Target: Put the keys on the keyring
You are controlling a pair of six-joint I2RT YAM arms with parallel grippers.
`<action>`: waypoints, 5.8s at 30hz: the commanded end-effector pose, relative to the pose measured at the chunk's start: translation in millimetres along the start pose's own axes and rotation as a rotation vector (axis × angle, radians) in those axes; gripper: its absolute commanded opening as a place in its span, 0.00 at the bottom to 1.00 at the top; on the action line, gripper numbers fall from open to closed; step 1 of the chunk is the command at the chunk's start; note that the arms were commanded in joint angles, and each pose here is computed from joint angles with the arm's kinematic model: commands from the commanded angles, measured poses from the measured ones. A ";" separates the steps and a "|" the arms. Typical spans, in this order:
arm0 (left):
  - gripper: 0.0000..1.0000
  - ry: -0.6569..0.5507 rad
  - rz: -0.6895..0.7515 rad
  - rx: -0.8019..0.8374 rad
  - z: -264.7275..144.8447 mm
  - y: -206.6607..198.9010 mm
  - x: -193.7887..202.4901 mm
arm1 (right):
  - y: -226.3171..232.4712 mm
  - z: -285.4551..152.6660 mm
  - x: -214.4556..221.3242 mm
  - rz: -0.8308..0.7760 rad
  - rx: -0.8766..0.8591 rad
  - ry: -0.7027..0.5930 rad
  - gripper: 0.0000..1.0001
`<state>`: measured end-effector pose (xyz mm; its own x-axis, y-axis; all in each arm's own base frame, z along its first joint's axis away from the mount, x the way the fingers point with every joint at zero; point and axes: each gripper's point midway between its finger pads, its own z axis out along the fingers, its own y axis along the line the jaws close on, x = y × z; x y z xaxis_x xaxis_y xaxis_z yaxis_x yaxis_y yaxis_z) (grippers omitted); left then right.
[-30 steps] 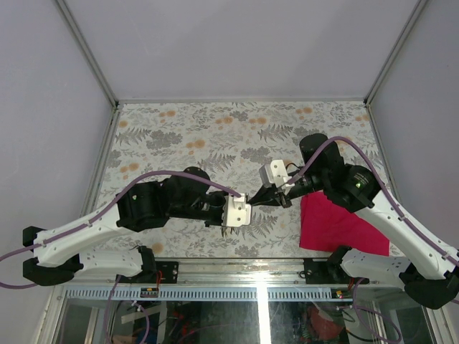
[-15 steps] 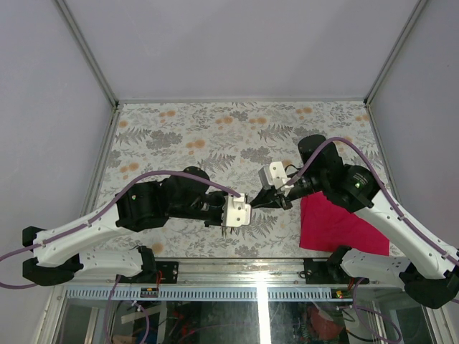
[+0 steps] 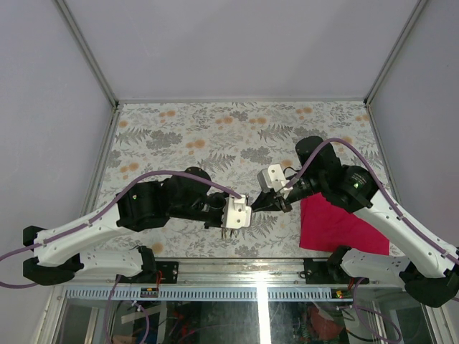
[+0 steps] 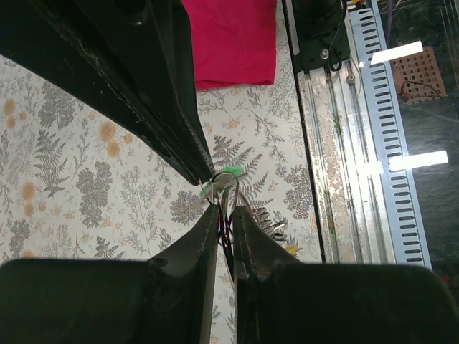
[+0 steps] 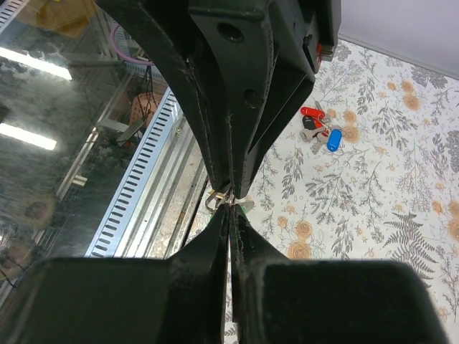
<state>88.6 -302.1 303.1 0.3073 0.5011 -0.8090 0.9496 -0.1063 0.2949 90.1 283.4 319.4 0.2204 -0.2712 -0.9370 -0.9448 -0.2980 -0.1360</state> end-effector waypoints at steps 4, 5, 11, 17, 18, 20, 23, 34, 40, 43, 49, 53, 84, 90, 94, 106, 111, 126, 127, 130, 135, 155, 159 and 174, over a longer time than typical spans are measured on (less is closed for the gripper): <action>0.00 -0.064 0.015 -0.034 -7.4 9.4 -22.8 | 11.5 0.9 -12.6 -0.021 -0.057 -0.031 0.00; 0.00 -0.063 0.013 -0.037 -7.7 10.0 -22.8 | 12.2 0.3 -11.9 -0.018 -0.059 -0.027 0.00; 0.00 -0.063 0.014 -0.045 -8.8 11.4 -23.4 | 19.4 0.7 -8.1 0.006 -0.087 -0.016 0.00; 0.00 -0.048 0.009 -0.043 -7.0 11.7 -21.0 | 23.4 -0.2 -10.4 0.001 -0.096 -0.019 0.00; 0.00 -0.046 0.008 -0.044 -7.0 11.8 -20.6 | 23.9 -0.6 -10.4 0.002 -0.097 -0.018 0.00; 0.00 -0.041 0.005 -0.047 -6.9 12.2 -19.8 | 25.6 -1.6 -12.1 -0.001 -0.097 -0.021 0.00; 0.00 -0.036 -0.001 -0.059 -7.6 14.2 -18.9 | 26.8 -3.5 -13.6 -0.005 -0.092 -0.023 0.00; 0.00 -0.025 -0.019 -0.081 -9.6 16.1 -15.1 | 31.3 -11.1 -8.4 -0.011 -0.050 -0.003 0.00; 0.00 -0.017 -0.024 -0.088 -8.6 17.3 -13.7 | 33.3 -13.0 -9.4 -0.006 -0.041 -0.008 0.00; 0.00 -0.012 -0.035 -0.100 -7.7 19.4 -13.1 | 33.7 -11.0 -9.3 0.011 -0.044 -0.020 0.01; 0.00 -0.025 -0.053 -0.147 -8.1 27.3 -15.2 | 29.7 -6.7 -6.5 0.025 -0.035 -0.031 0.21; 0.00 -0.035 -0.066 -0.184 -9.6 31.4 -13.9 | 21.4 -10.2 -8.6 -0.004 0.035 -0.037 0.32; 0.00 -0.500 -0.144 -0.199 -66.7 13.9 -80.3 | -13.1 -12.6 -36.0 0.034 0.319 -0.394 0.43; 0.00 -0.507 -0.142 -0.192 -68.5 12.6 -81.9 | -9.3 -10.1 -40.3 0.041 0.283 -0.412 0.46; 0.00 -0.503 -0.138 -0.180 -65.4 11.9 -82.7 | -7.9 -6.4 -43.2 0.053 0.249 -0.423 0.46; 0.00 -0.507 -0.133 -0.169 -63.7 11.6 -86.0 | -6.9 10.8 -36.7 0.100 0.155 -0.413 0.40; 0.00 -0.506 -0.137 -0.180 -64.3 12.8 -84.5 | -5.7 14.0 -41.9 0.106 0.123 -0.436 0.31; 0.00 -0.528 -0.143 -0.215 -69.6 17.1 -85.2 | 3.7 21.1 -43.2 0.141 0.066 -0.453 0.03; 0.00 -0.529 -0.142 -0.218 -69.9 17.5 -85.4 | 3.5 21.1 -43.1 0.144 0.067 -0.450 0.00; 0.00 -0.537 -0.143 -0.224 -73.2 17.7 -86.0 | 2.6 20.6 -42.4 0.151 0.078 -0.439 0.00; 0.02 -0.565 -0.143 -0.244 -81.7 17.8 -87.1 | -4.4 12.6 -44.7 0.123 0.153 -0.418 0.00; 0.46 -0.615 -0.220 -0.325 -112.1 17.4 -75.7 | -16.8 -34.0 -48.6 -0.001 0.367 -0.171 0.00; 0.50 -0.580 -0.237 -0.292 -96.4 15.1 -71.3 | -9.6 -35.5 -47.8 0.005 0.336 -0.143 0.00; 0.51 -0.469 -0.249 -0.164 -46.8 8.7 -67.6 | 13.9 -33.4 -44.3 0.052 0.265 -0.190 0.00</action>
<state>76.4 -294.6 369.2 0.1081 0.0994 -0.9892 0.9836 0.1340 0.1210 84.9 261.5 348.0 0.1143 -0.1821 -0.9766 -0.9934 -0.0089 -0.1146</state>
